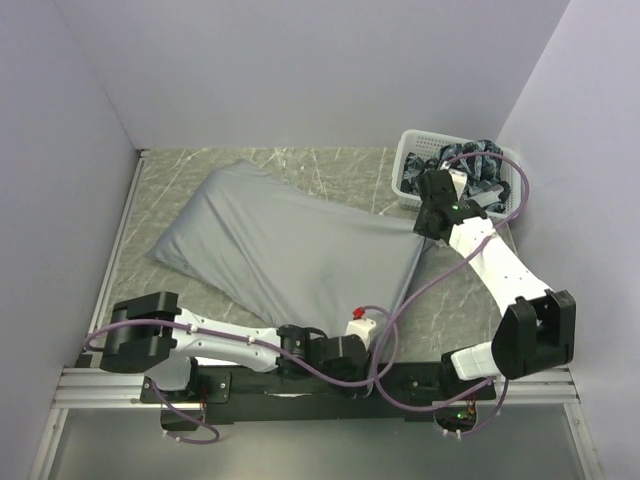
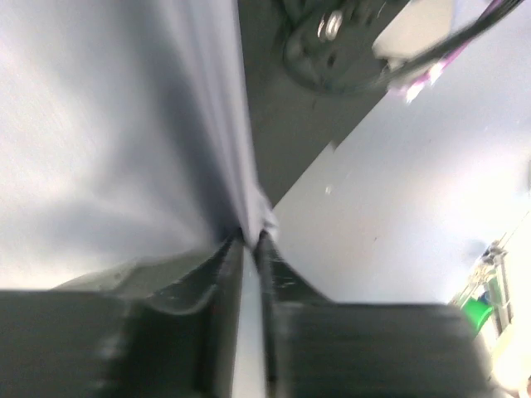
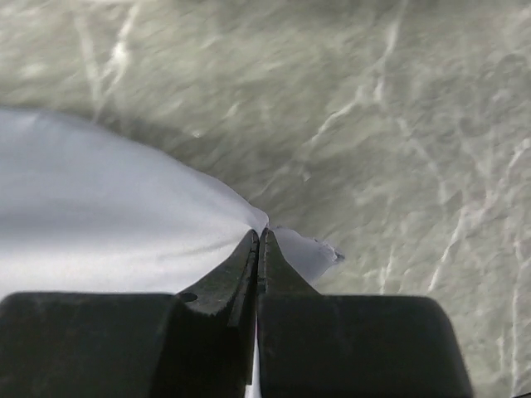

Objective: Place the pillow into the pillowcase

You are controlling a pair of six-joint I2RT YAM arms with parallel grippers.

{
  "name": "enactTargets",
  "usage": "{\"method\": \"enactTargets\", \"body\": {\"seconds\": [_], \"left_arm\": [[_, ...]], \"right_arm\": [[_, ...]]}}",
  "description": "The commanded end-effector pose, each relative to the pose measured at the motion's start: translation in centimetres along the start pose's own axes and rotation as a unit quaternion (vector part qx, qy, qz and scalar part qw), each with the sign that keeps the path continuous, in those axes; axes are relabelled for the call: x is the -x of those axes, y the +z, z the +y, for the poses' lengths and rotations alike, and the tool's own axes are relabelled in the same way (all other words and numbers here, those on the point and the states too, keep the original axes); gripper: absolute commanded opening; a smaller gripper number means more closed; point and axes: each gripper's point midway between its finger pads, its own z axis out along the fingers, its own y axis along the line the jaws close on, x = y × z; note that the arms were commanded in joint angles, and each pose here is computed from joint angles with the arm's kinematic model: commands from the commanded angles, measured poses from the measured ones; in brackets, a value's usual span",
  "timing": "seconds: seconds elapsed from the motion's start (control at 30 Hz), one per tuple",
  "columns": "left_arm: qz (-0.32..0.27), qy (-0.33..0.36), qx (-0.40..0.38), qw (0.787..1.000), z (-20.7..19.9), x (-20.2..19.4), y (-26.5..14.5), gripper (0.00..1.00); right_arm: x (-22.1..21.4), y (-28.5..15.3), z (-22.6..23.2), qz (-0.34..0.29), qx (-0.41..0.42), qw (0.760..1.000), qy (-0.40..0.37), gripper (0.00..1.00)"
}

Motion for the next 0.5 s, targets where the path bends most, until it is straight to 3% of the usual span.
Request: {"method": "enactTargets", "body": {"seconds": [0.0,0.03,0.13,0.17,0.2,0.33,0.43,0.47], "left_arm": [[0.086,0.037,-0.010,0.996,-0.8,-4.5,-0.7,0.29],[0.073,0.041,0.009,0.996,-0.3,-3.9,-0.8,0.51],[0.021,0.048,0.019,0.998,-1.5,-0.9,-2.1,0.75],[0.012,0.041,0.035,0.998,-0.8,0.0,-2.6,0.78],[-0.011,0.026,0.034,0.999,-1.1,1.5,-3.5,0.78],[-0.098,-0.044,0.078,0.991,2.2,7.1,-7.0,0.78],[-0.197,-0.116,0.112,0.967,6.7,13.4,-11.3,0.75],[-0.255,-0.150,0.146,0.944,10.0,16.8,-13.4,0.72]], "right_arm": [[3.9,1.5,-2.0,-0.059,-0.049,0.997,0.015,0.00],[3.8,2.1,-2.1,-0.055,-0.052,0.997,0.012,0.04],[4.2,2.6,-2.0,-0.046,-0.047,0.998,0.016,0.20],[4.8,2.4,-1.9,-0.050,-0.044,0.998,0.021,0.24],[5.0,2.2,-1.7,-0.050,-0.038,0.998,0.021,0.34],[6.1,0.3,-0.2,-0.062,0.005,0.997,0.036,0.52],[5.4,-1.3,2.8,-0.067,0.059,0.996,0.026,0.63],[4.9,-1.5,3.9,-0.066,0.079,0.994,0.022,0.65]]}}
